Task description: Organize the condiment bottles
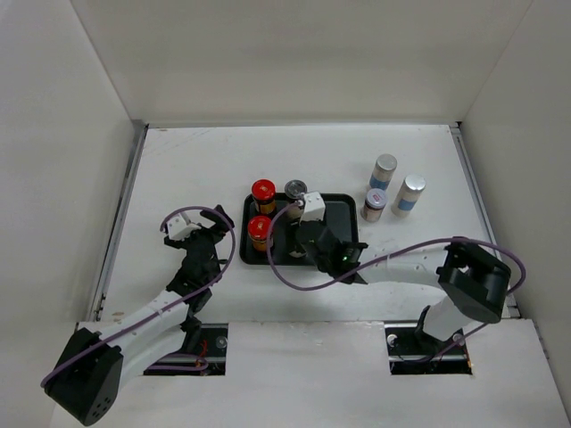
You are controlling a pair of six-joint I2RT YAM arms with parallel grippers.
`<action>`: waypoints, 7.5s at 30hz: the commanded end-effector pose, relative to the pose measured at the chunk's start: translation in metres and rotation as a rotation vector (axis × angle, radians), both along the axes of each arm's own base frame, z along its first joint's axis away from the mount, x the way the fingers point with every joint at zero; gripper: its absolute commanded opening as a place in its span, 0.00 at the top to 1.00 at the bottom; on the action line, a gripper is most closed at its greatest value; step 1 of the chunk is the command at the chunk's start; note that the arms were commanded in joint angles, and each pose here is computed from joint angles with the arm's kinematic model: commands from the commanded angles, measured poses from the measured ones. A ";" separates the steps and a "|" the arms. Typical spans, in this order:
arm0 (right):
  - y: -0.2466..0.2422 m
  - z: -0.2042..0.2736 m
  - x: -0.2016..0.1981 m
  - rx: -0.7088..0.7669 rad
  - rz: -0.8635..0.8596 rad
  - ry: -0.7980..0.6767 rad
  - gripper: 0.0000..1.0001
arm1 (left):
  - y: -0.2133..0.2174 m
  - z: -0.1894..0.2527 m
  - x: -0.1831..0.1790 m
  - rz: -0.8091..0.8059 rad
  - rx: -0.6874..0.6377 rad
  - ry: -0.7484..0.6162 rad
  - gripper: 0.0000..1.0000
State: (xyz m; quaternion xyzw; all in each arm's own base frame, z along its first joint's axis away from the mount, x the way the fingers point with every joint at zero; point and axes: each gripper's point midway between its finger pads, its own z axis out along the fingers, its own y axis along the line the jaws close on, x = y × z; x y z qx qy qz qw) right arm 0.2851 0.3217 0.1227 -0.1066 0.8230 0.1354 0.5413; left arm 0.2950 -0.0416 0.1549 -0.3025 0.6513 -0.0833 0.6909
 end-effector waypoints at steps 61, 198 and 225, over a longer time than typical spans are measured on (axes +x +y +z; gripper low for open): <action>-0.087 0.052 0.115 0.131 -0.300 -0.151 0.39 | -0.013 0.003 0.005 -0.063 -0.048 -0.028 0.01; -0.269 0.106 0.046 0.112 -0.675 -0.226 0.43 | -0.026 0.007 0.005 -0.119 -0.059 -0.034 0.00; -0.101 0.060 0.004 0.176 -0.169 -0.160 0.00 | -0.026 0.013 0.021 -0.115 0.018 0.130 0.00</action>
